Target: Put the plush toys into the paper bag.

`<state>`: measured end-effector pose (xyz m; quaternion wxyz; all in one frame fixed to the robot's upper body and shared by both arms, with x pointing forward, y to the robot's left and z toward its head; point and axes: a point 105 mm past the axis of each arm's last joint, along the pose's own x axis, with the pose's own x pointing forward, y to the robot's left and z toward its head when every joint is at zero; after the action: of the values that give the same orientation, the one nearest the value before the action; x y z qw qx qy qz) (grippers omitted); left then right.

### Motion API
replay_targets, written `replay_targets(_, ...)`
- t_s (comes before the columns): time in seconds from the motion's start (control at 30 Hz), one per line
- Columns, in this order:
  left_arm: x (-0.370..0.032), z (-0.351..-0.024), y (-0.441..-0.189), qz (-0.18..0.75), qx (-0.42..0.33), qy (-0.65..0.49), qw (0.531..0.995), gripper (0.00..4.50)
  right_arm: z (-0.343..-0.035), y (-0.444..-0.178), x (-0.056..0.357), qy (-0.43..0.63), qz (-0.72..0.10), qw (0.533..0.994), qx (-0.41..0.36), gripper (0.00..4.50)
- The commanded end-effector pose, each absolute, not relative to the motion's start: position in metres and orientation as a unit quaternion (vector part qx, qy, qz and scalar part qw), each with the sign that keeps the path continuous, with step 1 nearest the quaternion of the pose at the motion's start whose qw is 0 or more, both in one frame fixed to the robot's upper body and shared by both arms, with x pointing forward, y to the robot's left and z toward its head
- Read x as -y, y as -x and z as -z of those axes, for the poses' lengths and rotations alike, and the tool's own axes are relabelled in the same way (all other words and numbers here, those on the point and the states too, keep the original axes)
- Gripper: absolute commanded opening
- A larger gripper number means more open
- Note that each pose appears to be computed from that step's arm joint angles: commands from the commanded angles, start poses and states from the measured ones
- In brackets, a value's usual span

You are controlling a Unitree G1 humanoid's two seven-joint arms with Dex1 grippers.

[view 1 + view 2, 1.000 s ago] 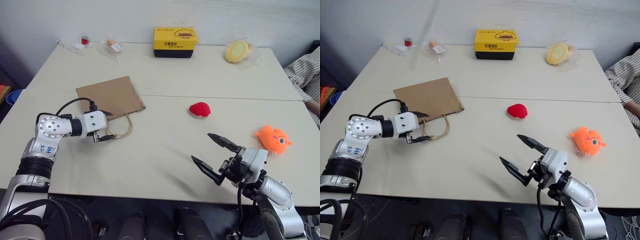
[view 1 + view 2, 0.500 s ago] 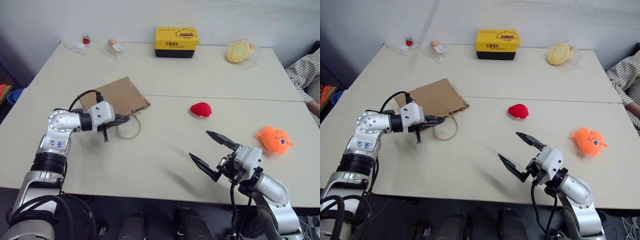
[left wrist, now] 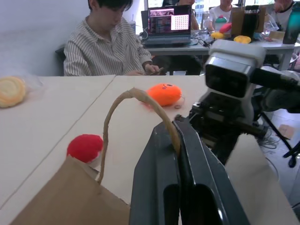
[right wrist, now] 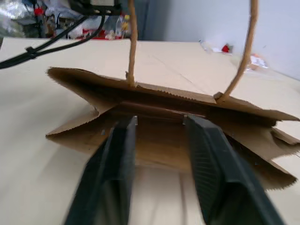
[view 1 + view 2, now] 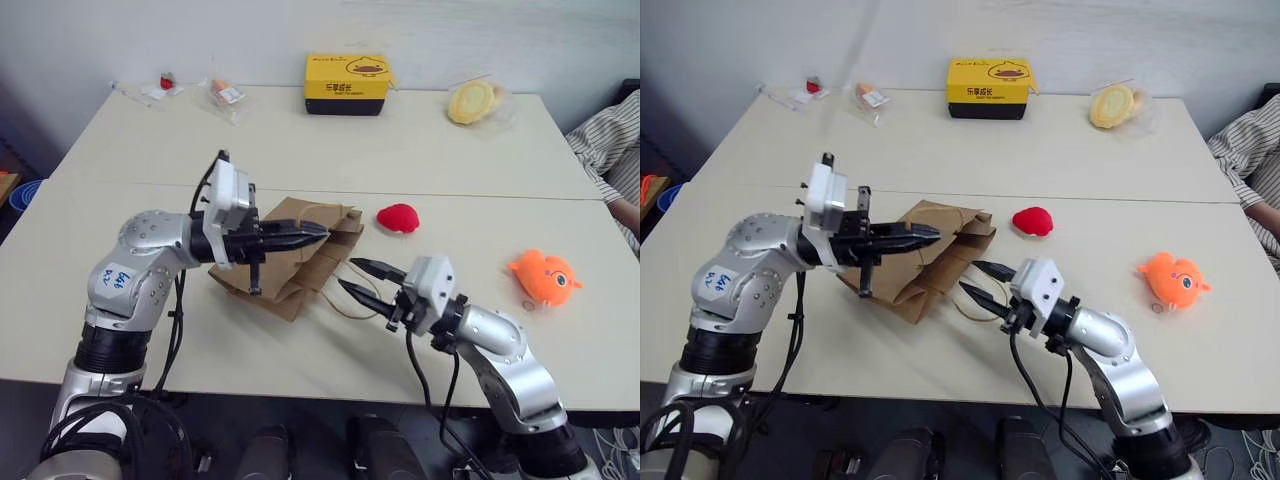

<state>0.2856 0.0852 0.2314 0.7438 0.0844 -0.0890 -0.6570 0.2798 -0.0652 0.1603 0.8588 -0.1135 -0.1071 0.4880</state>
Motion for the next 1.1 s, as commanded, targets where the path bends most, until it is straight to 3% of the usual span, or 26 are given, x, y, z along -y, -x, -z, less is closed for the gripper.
replay_targets(0.03, -0.08, -0.239, -0.277, 0.66, 0.106, -0.08, 0.74, 0.0, -0.154, -0.289, 0.056, 0.119, -0.489, 0.86, 0.083, 0.28)
replay_targets(0.07, -0.079, -0.239, -0.276, 0.66, 0.106, -0.077, 0.74, 0.0, -0.152, -0.293, 0.052, 0.119, -0.489, 0.861, 0.075, 0.07)
replay_targets(0.3, -0.072, -0.241, -0.271, 0.671, 0.103, -0.053, 0.732, 0.0, -0.136, -0.316, 0.024, 0.143, -0.501, 0.853, 0.013, 0.07)
replay_targets(0.53, -0.071, -0.243, -0.26, 0.69, 0.093, -0.024, 0.717, 0.0, -0.13, -0.331, 0.006, 0.149, -0.512, 0.846, 0.013, 0.07)
replay_targets(0.83, -0.099, -0.267, -0.266, 0.647, 0.114, 0.028, 0.754, 0.0, -0.089, -0.337, 0.016, 0.18, -0.509, 0.842, -0.012, 0.07)
replay_targets(1.1, -0.122, -0.27, -0.275, 0.603, 0.115, 0.033, 0.789, 0.0, -0.077, -0.334, 0.024, 0.183, -0.5, 0.846, -0.017, 0.07)
